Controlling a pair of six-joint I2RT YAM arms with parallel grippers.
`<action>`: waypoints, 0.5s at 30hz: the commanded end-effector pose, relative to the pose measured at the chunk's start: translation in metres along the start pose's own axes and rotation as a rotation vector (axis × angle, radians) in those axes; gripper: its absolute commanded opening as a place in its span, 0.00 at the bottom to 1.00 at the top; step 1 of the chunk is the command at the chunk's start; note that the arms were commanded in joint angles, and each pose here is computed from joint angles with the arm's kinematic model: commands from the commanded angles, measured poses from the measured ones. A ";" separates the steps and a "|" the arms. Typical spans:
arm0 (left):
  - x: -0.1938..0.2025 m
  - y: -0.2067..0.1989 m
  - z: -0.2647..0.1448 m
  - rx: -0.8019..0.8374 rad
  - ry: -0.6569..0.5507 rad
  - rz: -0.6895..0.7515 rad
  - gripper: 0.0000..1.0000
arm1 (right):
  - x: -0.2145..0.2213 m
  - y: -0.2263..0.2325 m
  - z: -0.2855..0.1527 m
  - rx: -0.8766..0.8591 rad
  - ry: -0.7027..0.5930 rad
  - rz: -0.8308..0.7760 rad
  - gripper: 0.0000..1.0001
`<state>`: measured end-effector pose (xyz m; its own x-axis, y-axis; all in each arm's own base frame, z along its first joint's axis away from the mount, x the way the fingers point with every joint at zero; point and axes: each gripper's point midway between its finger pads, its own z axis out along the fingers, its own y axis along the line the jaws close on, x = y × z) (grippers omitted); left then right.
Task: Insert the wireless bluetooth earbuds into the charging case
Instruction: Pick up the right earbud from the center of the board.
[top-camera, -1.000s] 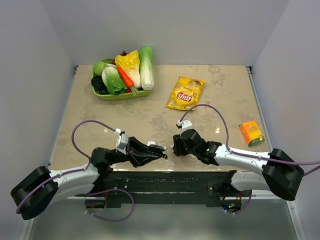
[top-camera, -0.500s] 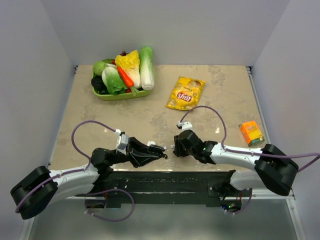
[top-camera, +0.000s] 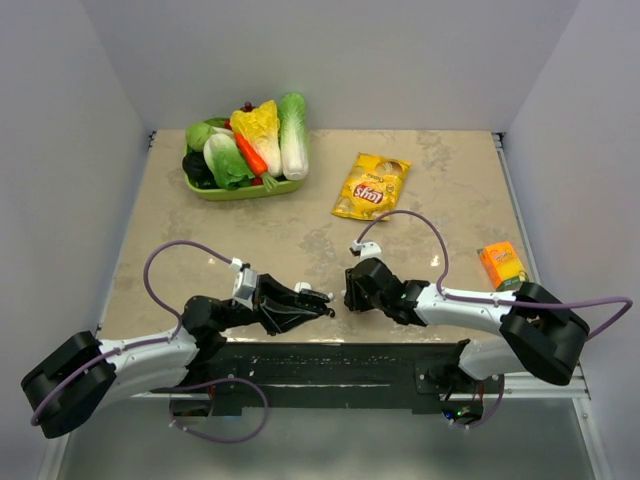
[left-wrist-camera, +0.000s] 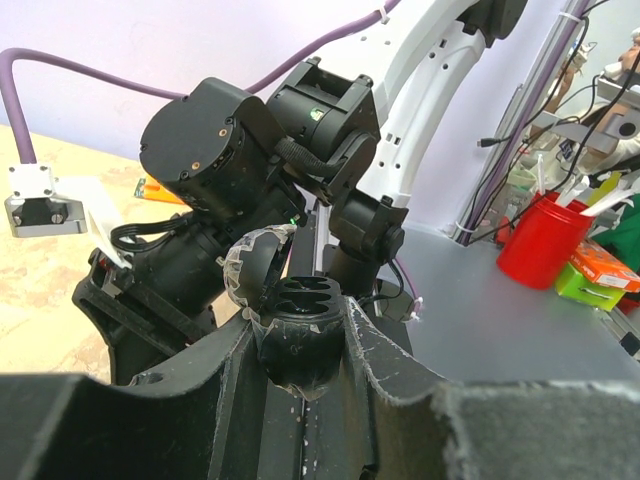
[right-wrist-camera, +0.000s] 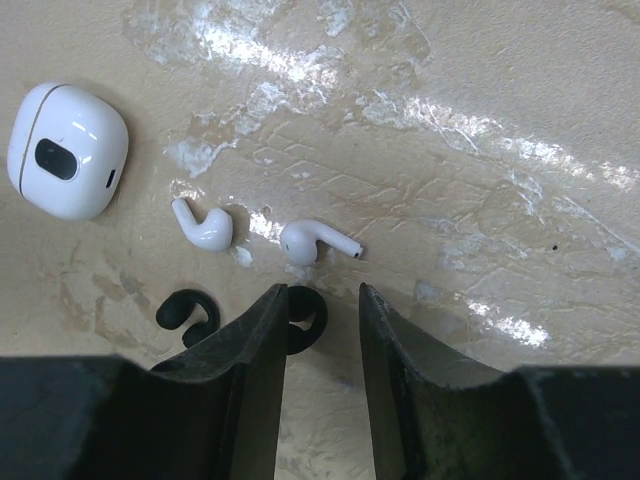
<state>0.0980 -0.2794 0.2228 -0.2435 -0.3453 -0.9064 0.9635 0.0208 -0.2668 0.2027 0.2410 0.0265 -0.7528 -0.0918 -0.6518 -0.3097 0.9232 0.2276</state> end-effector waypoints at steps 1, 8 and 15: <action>-0.090 -0.063 -0.019 0.217 -0.410 0.319 0.00 | 0.002 0.000 -0.001 0.009 0.014 0.006 0.34; -0.088 -0.063 -0.018 0.222 -0.403 0.307 0.00 | 0.012 0.003 -0.002 -0.021 0.044 0.025 0.34; -0.087 -0.065 -0.018 0.226 -0.402 0.297 0.00 | 0.022 0.001 0.000 -0.025 0.063 0.057 0.39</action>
<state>0.0968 -0.2810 0.2199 -0.2541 -0.3356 -0.9071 0.9613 0.0157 -0.2752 0.1941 0.2463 0.0236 -0.7804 -0.0718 -0.6211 -0.3045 0.9113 0.2772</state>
